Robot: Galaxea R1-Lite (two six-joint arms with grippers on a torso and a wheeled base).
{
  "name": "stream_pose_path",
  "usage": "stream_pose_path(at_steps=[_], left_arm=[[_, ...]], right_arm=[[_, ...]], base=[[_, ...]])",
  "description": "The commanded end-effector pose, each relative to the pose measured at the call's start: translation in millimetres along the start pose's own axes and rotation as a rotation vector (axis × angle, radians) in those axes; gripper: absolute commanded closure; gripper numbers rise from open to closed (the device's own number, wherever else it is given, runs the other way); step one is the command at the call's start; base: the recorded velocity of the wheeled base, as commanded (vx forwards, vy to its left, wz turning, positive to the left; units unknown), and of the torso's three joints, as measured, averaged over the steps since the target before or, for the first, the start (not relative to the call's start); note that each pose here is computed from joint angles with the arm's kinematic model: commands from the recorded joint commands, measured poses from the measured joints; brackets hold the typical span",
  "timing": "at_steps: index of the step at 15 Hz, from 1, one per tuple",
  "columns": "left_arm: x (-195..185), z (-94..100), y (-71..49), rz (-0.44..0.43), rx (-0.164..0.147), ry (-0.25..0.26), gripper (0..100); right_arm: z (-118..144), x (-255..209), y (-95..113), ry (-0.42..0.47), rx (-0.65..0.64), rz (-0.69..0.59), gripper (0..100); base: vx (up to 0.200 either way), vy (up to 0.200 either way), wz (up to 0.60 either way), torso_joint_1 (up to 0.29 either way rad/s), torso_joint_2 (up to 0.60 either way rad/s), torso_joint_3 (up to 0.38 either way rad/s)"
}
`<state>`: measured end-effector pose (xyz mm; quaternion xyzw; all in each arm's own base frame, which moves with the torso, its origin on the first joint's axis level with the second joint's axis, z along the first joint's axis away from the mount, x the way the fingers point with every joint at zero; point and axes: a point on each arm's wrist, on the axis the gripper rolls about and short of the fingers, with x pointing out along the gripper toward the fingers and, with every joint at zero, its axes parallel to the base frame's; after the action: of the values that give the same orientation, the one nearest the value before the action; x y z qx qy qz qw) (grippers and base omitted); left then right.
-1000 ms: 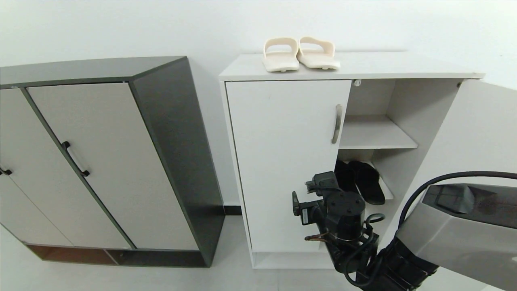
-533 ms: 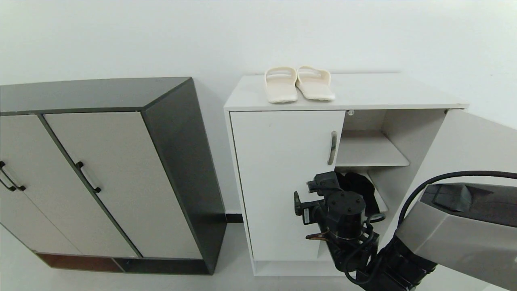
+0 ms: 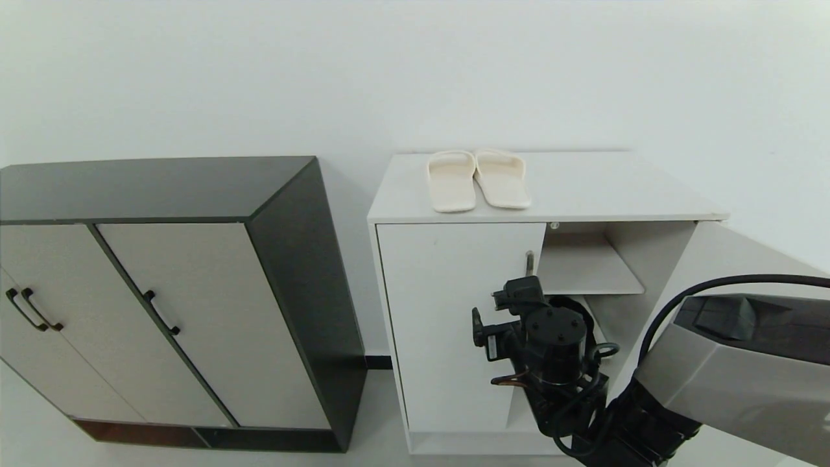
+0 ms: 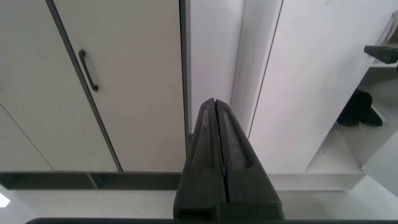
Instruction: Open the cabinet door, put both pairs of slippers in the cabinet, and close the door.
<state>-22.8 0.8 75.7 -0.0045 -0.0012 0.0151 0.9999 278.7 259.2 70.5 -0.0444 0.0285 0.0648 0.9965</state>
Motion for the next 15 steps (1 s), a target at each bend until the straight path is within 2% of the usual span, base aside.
stream_pose_path(at_steps=[1, 10, 13, 14, 15], left_arm=[[0, 0.1, 0.0, 0.002, 0.000, -0.001, 100], [0, 0.1, 0.0, 0.000, 0.000, 0.001, 100], [0, 0.1, 0.0, 0.000, 0.000, -0.001, 100], [0, 0.1, 0.0, 0.000, 0.000, -0.001, 100], [0, 0.1, 0.0, 0.000, 0.001, 0.001, 100]], right_arm=[[0, 0, 0, -0.001, -0.006, 0.000, 0], [0, -1, 0, -0.033, -0.008, 0.014, 0], [-2, 0, 0, -0.100, -0.066, 0.028, 0], [1, 1, 1, -0.112, -0.080, 0.024, 0], [17, 1, 1, -0.120, -0.075, 0.023, 0]], base=[[0.000, 0.000, 0.00, 0.188, -0.51, -0.315], [0.000, 0.000, 0.00, 0.235, -0.55, -0.312], [0.000, 0.000, 0.00, 0.087, -0.19, -0.102], [0.000, 0.000, 0.00, 0.000, 0.00, 0.000], [0.000, 0.000, 0.00, 0.000, 0.00, 0.000]])
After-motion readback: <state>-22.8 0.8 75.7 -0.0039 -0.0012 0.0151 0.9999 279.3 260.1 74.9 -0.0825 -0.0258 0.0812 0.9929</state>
